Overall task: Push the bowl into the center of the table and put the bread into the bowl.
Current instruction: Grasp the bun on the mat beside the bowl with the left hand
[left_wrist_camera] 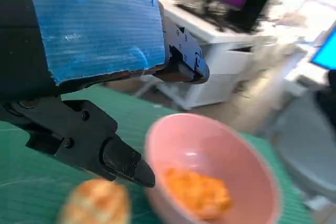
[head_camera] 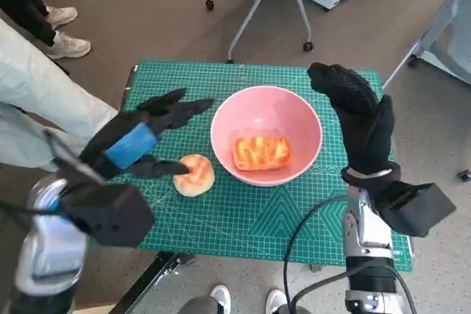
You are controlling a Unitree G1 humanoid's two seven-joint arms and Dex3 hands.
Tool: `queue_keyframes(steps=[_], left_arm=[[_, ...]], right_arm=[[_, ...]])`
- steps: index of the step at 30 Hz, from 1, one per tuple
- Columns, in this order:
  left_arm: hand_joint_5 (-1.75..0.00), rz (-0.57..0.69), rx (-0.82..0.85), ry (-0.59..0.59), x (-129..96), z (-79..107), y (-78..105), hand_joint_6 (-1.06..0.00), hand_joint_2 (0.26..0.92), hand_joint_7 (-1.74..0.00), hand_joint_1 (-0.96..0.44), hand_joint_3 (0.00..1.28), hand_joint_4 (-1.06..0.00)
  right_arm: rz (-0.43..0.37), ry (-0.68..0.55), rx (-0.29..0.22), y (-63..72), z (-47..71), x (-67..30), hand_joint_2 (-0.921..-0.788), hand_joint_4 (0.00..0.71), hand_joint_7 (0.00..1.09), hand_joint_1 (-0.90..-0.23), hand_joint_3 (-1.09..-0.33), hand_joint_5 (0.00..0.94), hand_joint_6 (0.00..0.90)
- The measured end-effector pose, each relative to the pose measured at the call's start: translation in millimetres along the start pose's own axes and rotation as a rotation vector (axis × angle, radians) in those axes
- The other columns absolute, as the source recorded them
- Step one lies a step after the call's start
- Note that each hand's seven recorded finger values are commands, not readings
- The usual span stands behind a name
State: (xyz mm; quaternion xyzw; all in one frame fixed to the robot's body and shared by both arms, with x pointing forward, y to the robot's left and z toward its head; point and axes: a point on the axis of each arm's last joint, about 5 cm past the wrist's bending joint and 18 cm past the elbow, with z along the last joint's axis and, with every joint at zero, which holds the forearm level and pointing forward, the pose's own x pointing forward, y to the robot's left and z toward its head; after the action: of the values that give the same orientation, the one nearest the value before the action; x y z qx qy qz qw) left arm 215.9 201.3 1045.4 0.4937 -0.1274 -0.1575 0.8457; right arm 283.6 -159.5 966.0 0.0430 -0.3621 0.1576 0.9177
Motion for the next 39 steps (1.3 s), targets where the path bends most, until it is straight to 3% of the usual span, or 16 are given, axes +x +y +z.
queue_keyframes(steps=[12, 18, 26, 39], left_arm=[[0.00, -0.062, 0.059, 0.118, -10, -5.9, -18.7, -0.41, 0.768, -0.01, -0.26, 0.00, -0.20], [0.00, -0.103, 0.036, 0.124, -9, -6.0, -26.5, -0.41, 0.741, -0.01, -0.17, 0.00, -0.20], [0.00, -0.154, -0.020, 0.140, -1, -10.3, -43.5, -0.42, 0.733, -0.01, -0.03, 0.00, -0.21], [-0.01, -0.194, -0.031, 0.215, 19, -23.1, -70.9, -0.44, 0.747, -0.01, -0.02, 0.01, -0.26]], right_arm=[[0.004, 0.004, 0.002, -0.3, -0.7, -0.5, -0.921, 0.180, 0.50, -0.666, -0.757, 0.001, 0.087], [0.006, 0.014, 0.003, -0.9, -2.1, -1.7, -0.921, 0.180, 0.50, -0.665, -0.757, 0.001, 0.086], [0.008, 0.024, 0.002, -2.2, -3.5, -3.1, -0.921, 0.181, 0.50, -0.660, -0.756, 0.001, 0.088], [0.006, 0.029, 0.003, -3.8, -4.1, -4.2, -0.921, 0.174, 0.50, -0.659, -0.760, 0.000, 0.088]])
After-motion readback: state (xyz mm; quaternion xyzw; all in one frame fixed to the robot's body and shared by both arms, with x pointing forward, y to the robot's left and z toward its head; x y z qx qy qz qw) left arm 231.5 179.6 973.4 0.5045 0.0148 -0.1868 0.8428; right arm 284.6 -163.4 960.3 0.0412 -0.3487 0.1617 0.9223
